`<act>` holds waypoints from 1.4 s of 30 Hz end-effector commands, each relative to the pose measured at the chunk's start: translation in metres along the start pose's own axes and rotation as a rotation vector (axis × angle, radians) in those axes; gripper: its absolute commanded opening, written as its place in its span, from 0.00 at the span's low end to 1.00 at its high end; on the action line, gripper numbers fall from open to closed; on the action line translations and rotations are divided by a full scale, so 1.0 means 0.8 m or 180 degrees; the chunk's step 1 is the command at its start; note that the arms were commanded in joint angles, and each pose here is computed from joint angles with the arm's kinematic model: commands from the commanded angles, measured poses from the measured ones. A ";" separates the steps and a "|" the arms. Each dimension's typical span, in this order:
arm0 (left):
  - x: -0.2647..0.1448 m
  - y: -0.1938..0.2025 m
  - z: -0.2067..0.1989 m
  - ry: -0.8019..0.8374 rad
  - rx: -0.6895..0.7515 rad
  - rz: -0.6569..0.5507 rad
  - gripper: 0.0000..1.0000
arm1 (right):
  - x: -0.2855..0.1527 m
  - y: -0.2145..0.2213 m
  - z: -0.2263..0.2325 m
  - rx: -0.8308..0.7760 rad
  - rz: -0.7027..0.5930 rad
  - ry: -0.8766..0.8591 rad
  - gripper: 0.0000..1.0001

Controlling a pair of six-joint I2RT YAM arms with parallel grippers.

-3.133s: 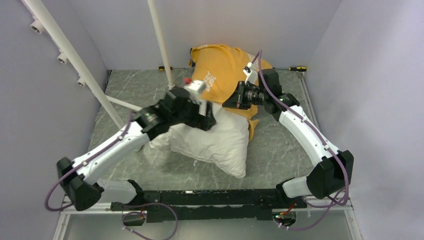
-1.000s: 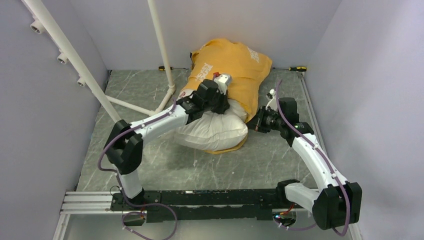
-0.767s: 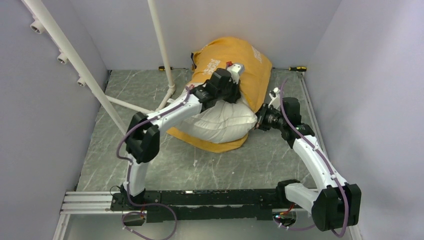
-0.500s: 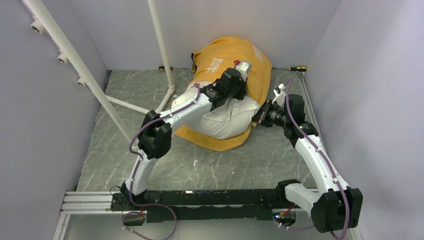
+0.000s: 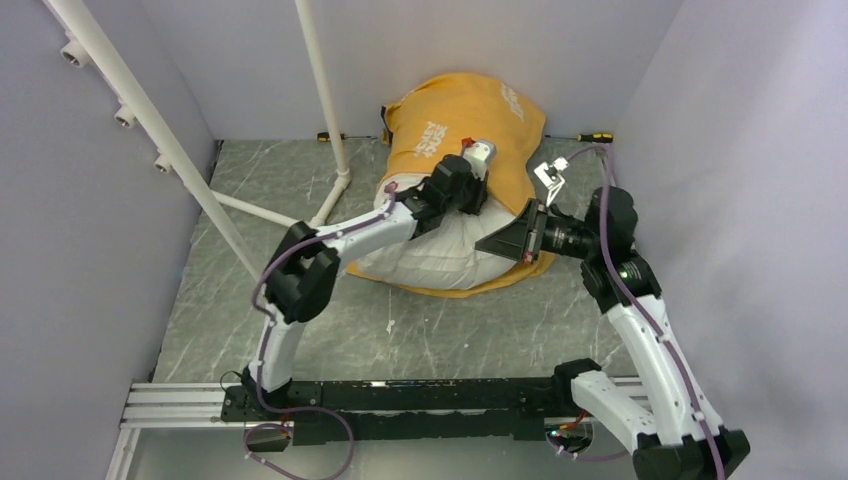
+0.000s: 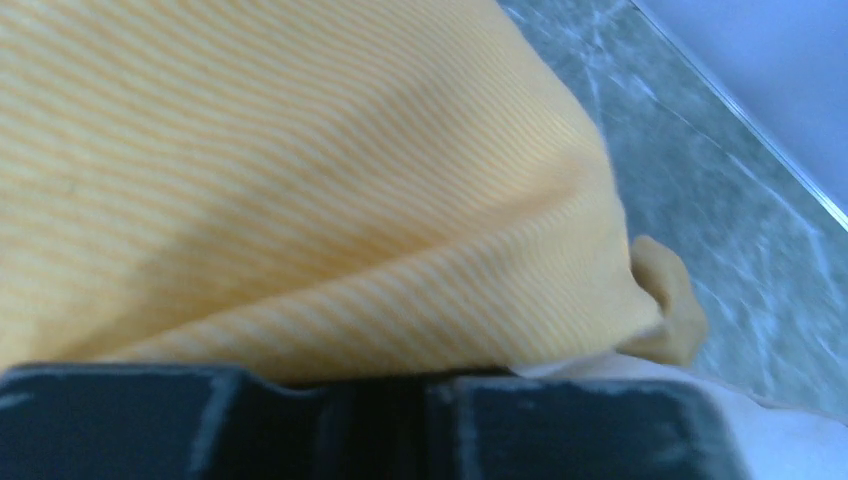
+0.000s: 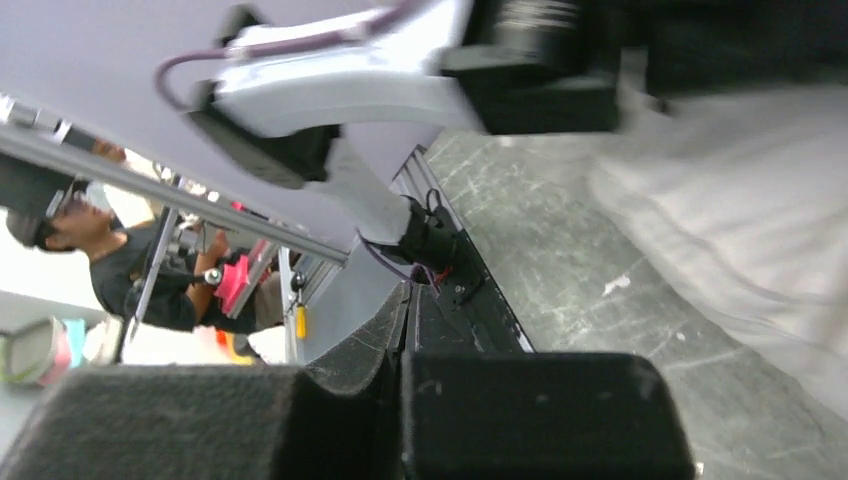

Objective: Put the pillow into the pillowcase

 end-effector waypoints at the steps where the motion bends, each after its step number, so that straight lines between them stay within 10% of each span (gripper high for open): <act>1: -0.059 -0.034 0.085 -0.0462 0.0063 0.0049 0.30 | 0.009 0.015 -0.050 0.0285 0.0182 0.0703 0.00; 4: -0.104 -0.043 0.069 -0.0184 -0.0083 0.0261 0.55 | 0.001 0.009 -0.060 0.0185 0.0189 0.1376 0.04; 9: -0.167 -0.043 0.045 0.0264 -0.0269 0.0768 0.65 | -0.026 0.000 -0.061 -0.0028 0.0095 0.2400 0.70; 12: -0.187 -0.035 0.052 0.0155 -0.0242 0.0859 0.67 | -0.037 0.007 -0.077 -0.0001 0.0099 0.2897 0.91; 27: -0.198 0.000 0.078 0.0035 -0.0176 0.1218 0.62 | -0.023 0.087 -0.251 0.0809 0.0177 0.3164 0.95; 42: -0.195 0.007 0.088 0.0065 -0.0283 0.1324 0.62 | -0.070 0.031 -0.223 0.0376 -0.0503 0.3630 1.00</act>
Point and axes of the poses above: each gripper's point midway between its finger pads, its own x axis out along the fingers, its own z axis along the line the jaws close on, y = z × x, the point moved 10 cm from there along -x, back along the fingers, and after that the axes turned 10 degrees about -x, right-handed, at the moved point
